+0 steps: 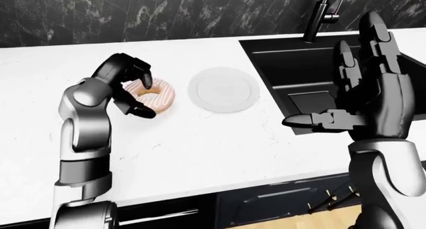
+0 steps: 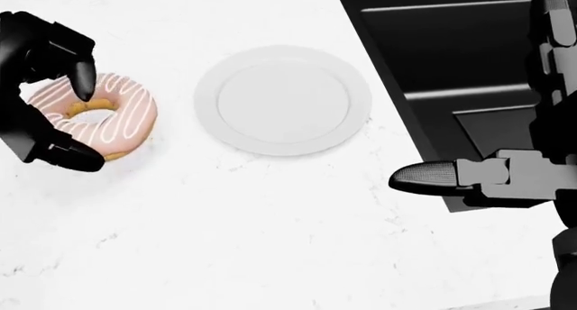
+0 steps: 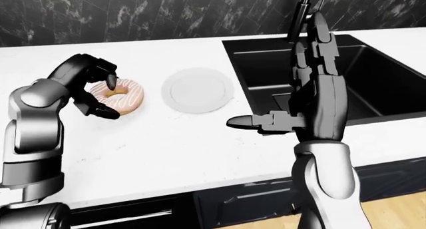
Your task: Place the pastries on the plates.
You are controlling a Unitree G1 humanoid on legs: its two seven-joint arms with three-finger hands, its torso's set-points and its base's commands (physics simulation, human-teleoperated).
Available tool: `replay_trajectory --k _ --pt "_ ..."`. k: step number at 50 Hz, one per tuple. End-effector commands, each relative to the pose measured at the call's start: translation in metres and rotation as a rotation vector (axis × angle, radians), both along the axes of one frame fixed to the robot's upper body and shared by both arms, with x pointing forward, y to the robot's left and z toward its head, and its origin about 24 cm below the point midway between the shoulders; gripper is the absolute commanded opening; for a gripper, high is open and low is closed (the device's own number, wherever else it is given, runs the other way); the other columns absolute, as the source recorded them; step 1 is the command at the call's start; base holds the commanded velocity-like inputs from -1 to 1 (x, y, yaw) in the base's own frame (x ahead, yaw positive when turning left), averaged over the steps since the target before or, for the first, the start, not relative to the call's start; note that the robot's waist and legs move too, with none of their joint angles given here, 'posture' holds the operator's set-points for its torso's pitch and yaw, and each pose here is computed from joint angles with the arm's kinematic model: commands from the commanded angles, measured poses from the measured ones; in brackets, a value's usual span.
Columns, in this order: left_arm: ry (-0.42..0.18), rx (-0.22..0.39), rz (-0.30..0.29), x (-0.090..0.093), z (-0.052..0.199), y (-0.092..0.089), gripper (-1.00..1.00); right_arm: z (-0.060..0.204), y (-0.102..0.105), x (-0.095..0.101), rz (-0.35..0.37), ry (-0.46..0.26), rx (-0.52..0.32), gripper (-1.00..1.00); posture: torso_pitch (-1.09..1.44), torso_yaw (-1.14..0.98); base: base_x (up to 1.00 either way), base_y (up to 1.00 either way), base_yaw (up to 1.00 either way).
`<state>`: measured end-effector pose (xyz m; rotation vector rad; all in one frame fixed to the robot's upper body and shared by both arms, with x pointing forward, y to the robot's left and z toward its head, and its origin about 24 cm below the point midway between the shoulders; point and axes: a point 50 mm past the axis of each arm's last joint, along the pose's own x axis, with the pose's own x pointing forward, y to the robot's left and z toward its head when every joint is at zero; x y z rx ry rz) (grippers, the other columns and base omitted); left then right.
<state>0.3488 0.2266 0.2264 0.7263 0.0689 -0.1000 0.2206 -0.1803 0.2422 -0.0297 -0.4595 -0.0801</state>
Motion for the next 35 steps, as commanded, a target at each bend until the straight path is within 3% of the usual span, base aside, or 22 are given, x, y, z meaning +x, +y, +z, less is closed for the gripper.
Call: replay_trajectory --k 1,10,21,35 --pt "-0.095 0.024 -0.01 -0.001 0.024 -0.003 -1.0 0.01 0.001 -0.005 -0.002 -0.068 -0.009 1.0 0.0 0.0 0.0 0.0 0.0" --pt "-0.138 0.033 -0.067 0.024 0.053 -0.026 -1.0 0.013 -0.003 -0.009 -0.012 -0.077 -0.008 1.0 0.0 0.0 0.0 0.0 0.0" --pt "-0.18 0.038 -0.184 0.062 0.087 -0.074 -1.0 0.013 -0.01 -0.016 -0.034 -0.087 0.001 1.0 0.0 0.0 0.0 0.0 0.0" --pt "-0.187 -0.021 -0.293 0.075 0.079 -0.131 -1.0 0.012 -0.012 -0.019 -0.04 -0.094 0.01 1.0 0.0 0.0 0.0 0.0 0.0"
